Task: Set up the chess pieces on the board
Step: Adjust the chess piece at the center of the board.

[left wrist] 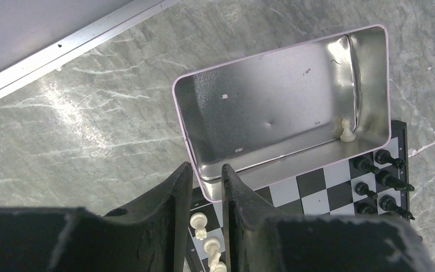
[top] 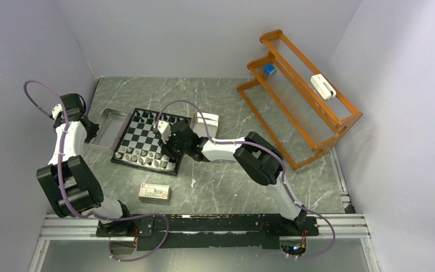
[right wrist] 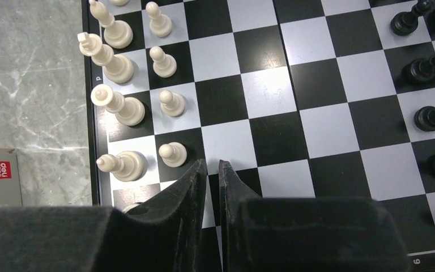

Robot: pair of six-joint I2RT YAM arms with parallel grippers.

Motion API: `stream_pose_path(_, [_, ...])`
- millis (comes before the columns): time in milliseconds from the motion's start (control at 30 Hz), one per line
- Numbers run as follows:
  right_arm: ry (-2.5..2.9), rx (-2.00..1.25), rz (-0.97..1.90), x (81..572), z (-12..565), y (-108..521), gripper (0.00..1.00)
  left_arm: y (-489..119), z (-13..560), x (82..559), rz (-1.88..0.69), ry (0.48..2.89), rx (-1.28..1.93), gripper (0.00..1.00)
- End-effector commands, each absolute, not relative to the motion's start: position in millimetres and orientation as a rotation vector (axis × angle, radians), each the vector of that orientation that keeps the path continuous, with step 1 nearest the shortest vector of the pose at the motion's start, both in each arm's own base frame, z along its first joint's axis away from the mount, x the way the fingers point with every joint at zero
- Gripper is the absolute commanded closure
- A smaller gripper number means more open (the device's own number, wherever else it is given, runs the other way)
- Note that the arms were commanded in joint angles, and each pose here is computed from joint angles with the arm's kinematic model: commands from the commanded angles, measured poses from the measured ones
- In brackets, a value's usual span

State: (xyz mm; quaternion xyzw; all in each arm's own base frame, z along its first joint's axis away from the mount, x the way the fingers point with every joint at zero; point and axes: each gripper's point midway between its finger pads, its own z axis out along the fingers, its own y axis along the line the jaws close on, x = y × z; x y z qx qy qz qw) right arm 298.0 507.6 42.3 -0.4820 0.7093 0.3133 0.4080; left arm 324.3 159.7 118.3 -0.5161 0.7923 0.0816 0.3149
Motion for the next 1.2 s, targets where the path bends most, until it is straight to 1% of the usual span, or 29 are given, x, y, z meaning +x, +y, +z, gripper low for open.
stream_pose_path(0, [1.783, -1.222, 0.767, 300.9, 42.2, 507.1, 0.82, 163.8, 124.2, 324.1, 0.238, 2.060, -1.356, 0.69])
stream_pose_path(233, [1.778, -1.215, 0.758, 302.1, 45.9, 506.8, 0.82, 164.0, 124.3, 328.0, 0.234, 2.075, -1.314, 0.69])
stream_pose_path(333, [1.757, -1.202, 0.766, 303.8, 55.4, 509.7, 0.82, 161.7, 138.5, 344.5, 0.255, 2.108, -1.110, 0.67])
stream_pose_path(433, [1.732, -1.186, 0.768, 307.2, 69.8, 511.8, 0.81, 154.0, 148.1, 366.1, 0.255, 2.164, -0.901, 0.67])
stream_pose_path(500, [1.724, -1.173, 0.761, 309.2, 79.4, 510.4, 0.78, 146.4, 146.2, 382.8, 0.190, 2.215, -0.783, 0.68])
stream_pose_path(667, [1.685, -1.119, 0.756, 312.8, 110.2, 501.1, 0.64, 122.6, 143.7, 418.2, 0.007, 2.276, -0.455, 0.69])
stream_pose_path(733, [1.657, -1.092, 0.759, 315.1, 129.0, 496.4, 0.57, 116.2, 144.8, 427.5, -0.035, 2.265, -0.337, 0.67])
stream_pose_path(767, [1.644, -1.083, 0.762, 315.0, 136.7, 494.5, 0.54, 114.7, 142.5, 431.5, -0.046, 2.267, -0.303, 0.64])
stream_pose_path(900, [1.586, -1.054, 0.787, 310.0, 167.2, 484.4, 0.45, 108.9, 134.2, 447.7, -0.095, 2.285, -0.134, 0.62])
stream_pose_path(1033, [1.534, -1.053, 0.820, 295.5, 189.4, 472.3, 0.40, 107.4, 116.8, 458.3, -0.141, 2.341, -0.087, 0.63])
stream_pose_path(1167, [1.515, -1.016, 0.847, 282.4, 205.3, 455.9, 0.38, 108.4, 94.1, 464.5, -0.166, 2.393, -0.067, 0.67])
